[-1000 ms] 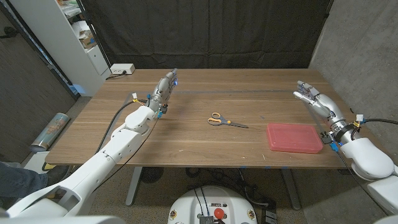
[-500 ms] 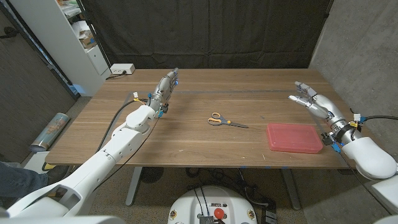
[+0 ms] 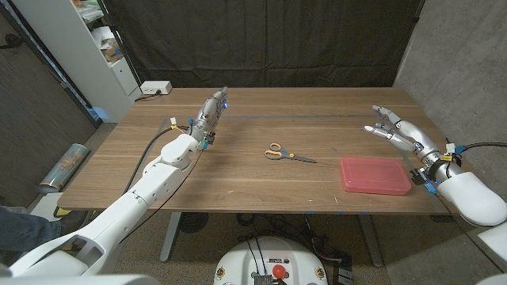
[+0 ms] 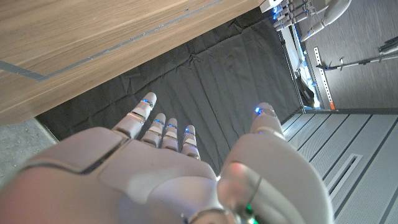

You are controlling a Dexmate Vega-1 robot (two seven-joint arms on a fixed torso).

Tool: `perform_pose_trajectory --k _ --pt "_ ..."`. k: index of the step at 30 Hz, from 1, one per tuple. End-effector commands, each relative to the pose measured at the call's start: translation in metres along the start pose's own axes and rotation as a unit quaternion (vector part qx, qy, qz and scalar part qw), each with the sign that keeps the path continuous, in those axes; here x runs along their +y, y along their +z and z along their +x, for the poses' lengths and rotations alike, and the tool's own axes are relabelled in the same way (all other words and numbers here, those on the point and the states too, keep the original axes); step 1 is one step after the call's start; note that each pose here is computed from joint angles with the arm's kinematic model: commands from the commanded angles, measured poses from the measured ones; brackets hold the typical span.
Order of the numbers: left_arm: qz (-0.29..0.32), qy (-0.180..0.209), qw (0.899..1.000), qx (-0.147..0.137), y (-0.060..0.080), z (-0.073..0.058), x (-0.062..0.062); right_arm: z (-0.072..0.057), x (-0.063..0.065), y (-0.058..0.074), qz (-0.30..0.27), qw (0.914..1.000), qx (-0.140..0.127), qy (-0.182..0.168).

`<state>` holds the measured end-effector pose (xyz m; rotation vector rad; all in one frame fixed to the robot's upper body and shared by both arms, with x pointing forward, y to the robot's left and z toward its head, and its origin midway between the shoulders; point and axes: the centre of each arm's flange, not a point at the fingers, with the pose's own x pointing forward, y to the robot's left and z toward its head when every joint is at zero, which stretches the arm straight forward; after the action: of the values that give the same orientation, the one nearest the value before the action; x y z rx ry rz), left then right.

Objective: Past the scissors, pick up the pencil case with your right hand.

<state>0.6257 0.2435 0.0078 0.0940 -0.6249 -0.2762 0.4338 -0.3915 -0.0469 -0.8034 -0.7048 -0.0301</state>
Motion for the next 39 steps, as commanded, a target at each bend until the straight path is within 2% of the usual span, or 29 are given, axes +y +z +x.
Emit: perform_pose_trajectory --k 1,13,24,39 --pt "0.000 -0.004 1.000 0.000 -0.002 0.002 -0.009 -0.003 -0.007 0.001 -0.064 0.9976 0.015 0.021" --pt "0.005 -0.005 1.000 0.000 0.001 0.002 -0.010 -0.012 -0.010 0.006 -0.096 0.9945 0.022 0.036" --pt "0.003 -0.006 1.000 0.003 -0.002 0.000 -0.012 -0.015 -0.016 0.012 -0.126 0.9895 0.035 0.060" --pt "0.006 -0.006 1.000 0.001 0.003 0.002 -0.014 -0.019 -0.014 0.017 -0.167 0.9809 0.048 0.088"
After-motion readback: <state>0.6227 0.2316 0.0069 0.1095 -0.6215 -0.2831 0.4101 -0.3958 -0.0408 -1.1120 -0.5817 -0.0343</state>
